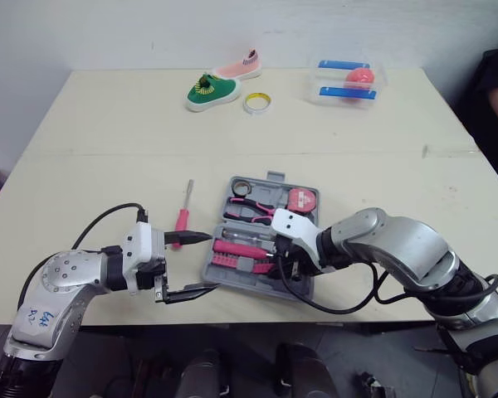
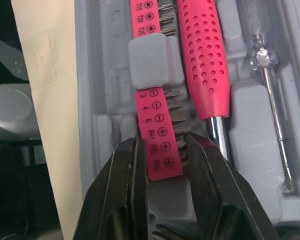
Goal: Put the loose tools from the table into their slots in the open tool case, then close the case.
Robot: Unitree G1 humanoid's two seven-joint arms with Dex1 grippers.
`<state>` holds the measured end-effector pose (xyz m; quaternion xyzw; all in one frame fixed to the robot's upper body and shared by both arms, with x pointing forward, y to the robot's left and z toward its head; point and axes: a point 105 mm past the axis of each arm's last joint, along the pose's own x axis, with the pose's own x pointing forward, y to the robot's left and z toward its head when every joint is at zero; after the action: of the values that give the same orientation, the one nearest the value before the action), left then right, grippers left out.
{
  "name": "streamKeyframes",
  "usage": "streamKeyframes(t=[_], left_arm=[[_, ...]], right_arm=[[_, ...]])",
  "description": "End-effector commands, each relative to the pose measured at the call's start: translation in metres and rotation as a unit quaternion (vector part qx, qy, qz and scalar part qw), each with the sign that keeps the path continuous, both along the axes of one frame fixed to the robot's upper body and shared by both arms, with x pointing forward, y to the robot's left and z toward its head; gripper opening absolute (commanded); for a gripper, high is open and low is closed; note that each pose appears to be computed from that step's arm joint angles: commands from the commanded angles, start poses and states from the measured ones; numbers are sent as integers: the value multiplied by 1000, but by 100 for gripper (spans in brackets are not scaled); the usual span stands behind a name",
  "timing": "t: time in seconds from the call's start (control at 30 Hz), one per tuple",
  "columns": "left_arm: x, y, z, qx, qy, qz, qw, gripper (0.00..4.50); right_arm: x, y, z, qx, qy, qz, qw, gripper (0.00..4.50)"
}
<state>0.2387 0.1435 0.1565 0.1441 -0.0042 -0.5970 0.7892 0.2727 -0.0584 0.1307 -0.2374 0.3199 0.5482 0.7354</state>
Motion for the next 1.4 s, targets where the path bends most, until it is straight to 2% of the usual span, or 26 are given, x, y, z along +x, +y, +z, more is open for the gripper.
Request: streamKeyframes(t=[0.03, 0.1, 0.13, 0.27, 0.33, 0.47, 0.6, 0.67, 0.73, 0.87, 0.9, 0.93, 1.3, 1.4], left_arm=[[-4, -3, 11, -2, -25, -7, 1000, 450], [-3, -3, 12, -3, -25, -6, 1000, 450], [-3, -3, 12, -3, -25, -6, 1000, 450], [-5, -2, 12, -7, -16, -5, 1000, 450], [-6, -2, 12, -9, -13, -4, 1000, 450], [-5, -1, 15, -17, -16, 5, 1000, 450], [0, 1, 17, -15, -25, 15, 999, 450], [2, 1, 19, -13, -31, 15, 999, 450], [2, 1, 20, -13, -31, 13, 999, 450], [0, 3, 18, -9, -27, 15, 999, 450], [0, 4, 18, -9, -26, 16, 999, 450], [1, 3, 18, -9, -27, 16, 999, 450], [-2, 2, 16, -8, -19, 17, 1000, 450], [-2, 1, 15, -9, -18, 14, 1000, 450]], right_arm=[[-3, 5, 11, 25, -15, 16, 999, 77], [-8, 6, 18, 38, -17, 33, 999, 183], [-12, 8, 23, 54, -17, 45, 997, 218], [-14, 3, 40, 92, -31, 66, 993, 412], [-13, -6, 47, 98, -37, 74, 992, 412], [3, -15, 63, 162, -130, 90, 974, 412], [-11, -18, 62, 243, -117, 165, 949, 412], [-8, -23, 47, 239, -119, 157, 951, 361], [-8, -28, 27, 231, -128, 165, 950, 287], [-7, -29, 5, 224, -146, 179, 947, 87], [-5, -29, -2, 224, -128, 161, 953, 34], [-4, -28, -5, 225, -130, 163, 952, 2], [4, -27, -13, 208, -147, 152, 955, 2], [4, -31, -30, 141, -133, 156, 968, 2]])
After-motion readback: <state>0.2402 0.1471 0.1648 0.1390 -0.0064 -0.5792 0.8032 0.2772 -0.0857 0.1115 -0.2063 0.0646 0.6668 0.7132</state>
